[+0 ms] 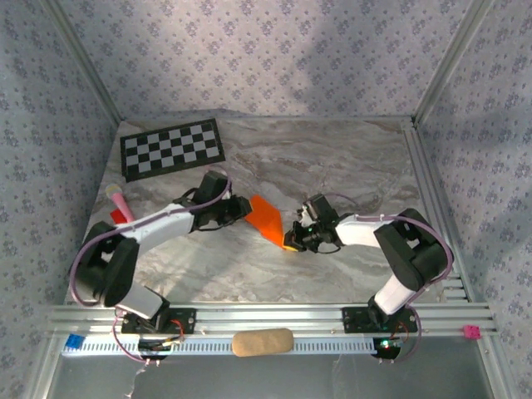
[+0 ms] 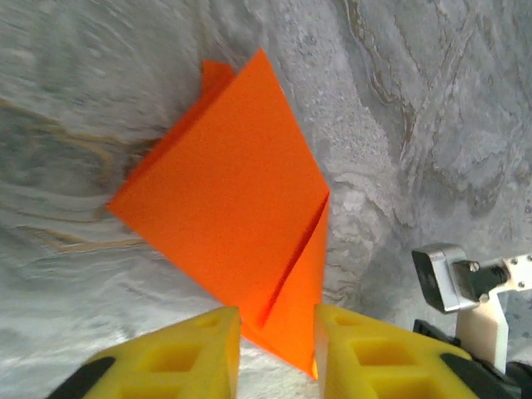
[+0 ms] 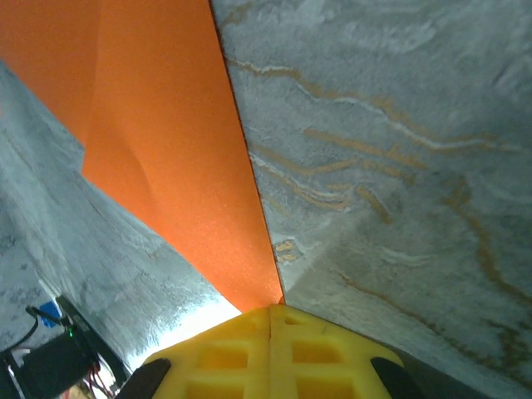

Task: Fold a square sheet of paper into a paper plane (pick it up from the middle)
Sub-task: Rotate the paper at the center of the table.

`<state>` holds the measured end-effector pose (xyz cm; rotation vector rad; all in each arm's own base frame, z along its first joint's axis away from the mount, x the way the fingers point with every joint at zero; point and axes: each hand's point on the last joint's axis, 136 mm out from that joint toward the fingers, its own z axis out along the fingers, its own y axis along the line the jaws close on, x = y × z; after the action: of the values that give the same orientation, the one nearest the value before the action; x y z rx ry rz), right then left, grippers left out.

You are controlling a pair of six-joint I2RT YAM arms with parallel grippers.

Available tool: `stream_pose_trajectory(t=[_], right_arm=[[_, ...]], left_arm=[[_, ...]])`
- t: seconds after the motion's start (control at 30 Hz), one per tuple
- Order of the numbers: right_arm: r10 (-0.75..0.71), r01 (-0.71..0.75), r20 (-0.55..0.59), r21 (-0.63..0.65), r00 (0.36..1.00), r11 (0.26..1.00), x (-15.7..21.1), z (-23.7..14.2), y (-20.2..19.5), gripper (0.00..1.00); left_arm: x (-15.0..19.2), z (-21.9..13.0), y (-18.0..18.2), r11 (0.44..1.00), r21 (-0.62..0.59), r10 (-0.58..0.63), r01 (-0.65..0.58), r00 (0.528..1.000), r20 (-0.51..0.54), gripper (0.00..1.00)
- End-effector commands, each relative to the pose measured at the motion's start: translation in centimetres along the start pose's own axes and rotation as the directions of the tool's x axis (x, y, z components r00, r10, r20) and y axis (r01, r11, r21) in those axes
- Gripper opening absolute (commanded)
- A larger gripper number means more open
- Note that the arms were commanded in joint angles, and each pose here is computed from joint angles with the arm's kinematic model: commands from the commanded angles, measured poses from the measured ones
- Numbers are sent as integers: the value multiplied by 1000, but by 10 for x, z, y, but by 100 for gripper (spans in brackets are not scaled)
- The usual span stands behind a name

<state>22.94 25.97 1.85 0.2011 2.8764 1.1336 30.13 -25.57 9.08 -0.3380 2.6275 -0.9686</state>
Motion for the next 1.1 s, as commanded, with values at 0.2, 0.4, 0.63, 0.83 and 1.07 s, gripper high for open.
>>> stream_pose_trajectory(t=[0.2, 0.4, 0.63, 0.83, 1.07], right_arm=[[141, -144, 42, 96, 989, 985, 9, 4, -19, 1], [109, -111, 49, 58, 993, 992, 8, 2, -8, 2], [41, -40, 55, -19, 998, 999, 3, -11, 7, 3], [-11, 11, 5, -63, 1000, 998, 9, -10, 17, 3], [27, -26, -32, 37, 999, 999, 16, 4, -12, 2]], left_arm=[[8, 52, -19, 999, 52, 11, -5, 993, -116, 20], [18, 71, 17, 997, -78, -39, 28, 988, -148, 12], [26, 73, 41, 989, -144, -49, 26, 986, -157, 11], [23, 73, 41, 989, -149, -38, 15, 987, -158, 10], [22, 72, 38, 990, -144, -30, 6, 986, -163, 10]])
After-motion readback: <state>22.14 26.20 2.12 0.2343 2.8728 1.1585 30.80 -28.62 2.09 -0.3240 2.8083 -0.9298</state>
